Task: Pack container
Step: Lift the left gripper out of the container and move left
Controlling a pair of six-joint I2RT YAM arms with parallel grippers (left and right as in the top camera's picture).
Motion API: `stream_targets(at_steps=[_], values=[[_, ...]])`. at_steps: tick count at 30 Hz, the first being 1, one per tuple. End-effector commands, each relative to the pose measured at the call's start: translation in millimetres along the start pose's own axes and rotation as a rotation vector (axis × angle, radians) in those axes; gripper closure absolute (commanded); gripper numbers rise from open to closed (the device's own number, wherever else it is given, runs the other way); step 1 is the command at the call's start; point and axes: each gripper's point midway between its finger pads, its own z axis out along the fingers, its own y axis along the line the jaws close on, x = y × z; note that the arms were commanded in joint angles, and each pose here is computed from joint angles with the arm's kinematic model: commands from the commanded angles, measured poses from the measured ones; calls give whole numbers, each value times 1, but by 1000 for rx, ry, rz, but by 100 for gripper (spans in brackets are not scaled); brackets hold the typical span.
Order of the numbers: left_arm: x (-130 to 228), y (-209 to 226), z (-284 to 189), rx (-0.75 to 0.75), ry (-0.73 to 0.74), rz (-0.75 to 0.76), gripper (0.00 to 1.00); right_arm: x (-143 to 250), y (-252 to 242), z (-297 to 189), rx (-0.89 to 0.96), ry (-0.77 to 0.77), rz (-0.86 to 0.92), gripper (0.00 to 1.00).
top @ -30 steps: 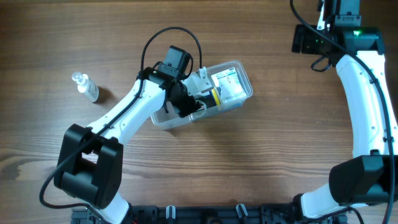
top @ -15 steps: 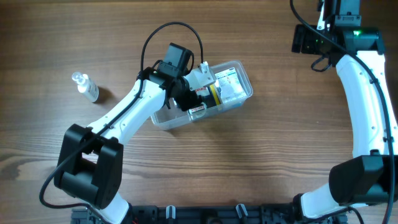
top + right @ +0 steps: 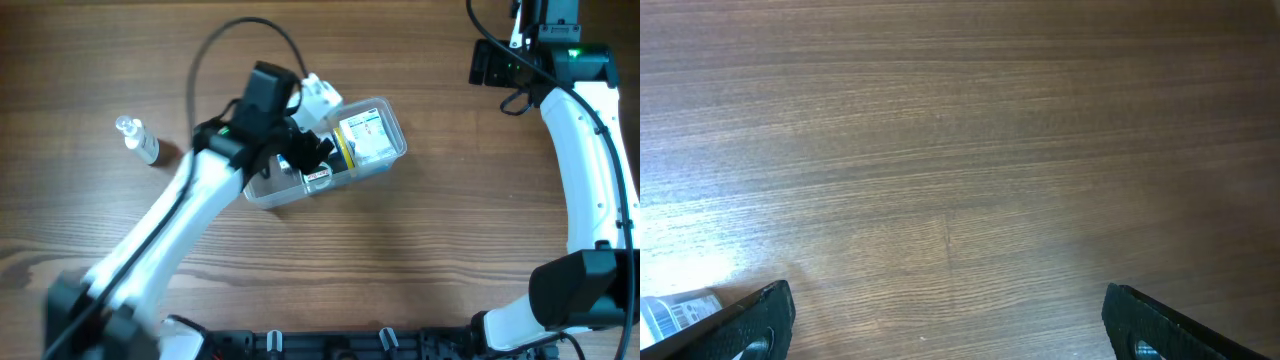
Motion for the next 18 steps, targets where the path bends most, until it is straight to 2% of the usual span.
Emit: stream_targets(at_steps=[1, 3, 6, 11, 18], values=[[-12, -8, -66, -18, -76, -274, 6, 3, 4, 5, -13, 12, 12, 0], [10, -18, -81, -2, 1, -356, 5, 3, 4, 5, -13, 12, 13, 0], [57, -37, -91, 19, 197, -499, 0, 3, 4, 5, -13, 12, 12, 0], [116, -59, -82, 38, 457, -649, 0, 3, 4, 5, -13, 12, 13, 0], [146, -68, -54, 32, 574, -780, 0, 3, 4, 5, -13, 12, 13, 0]])
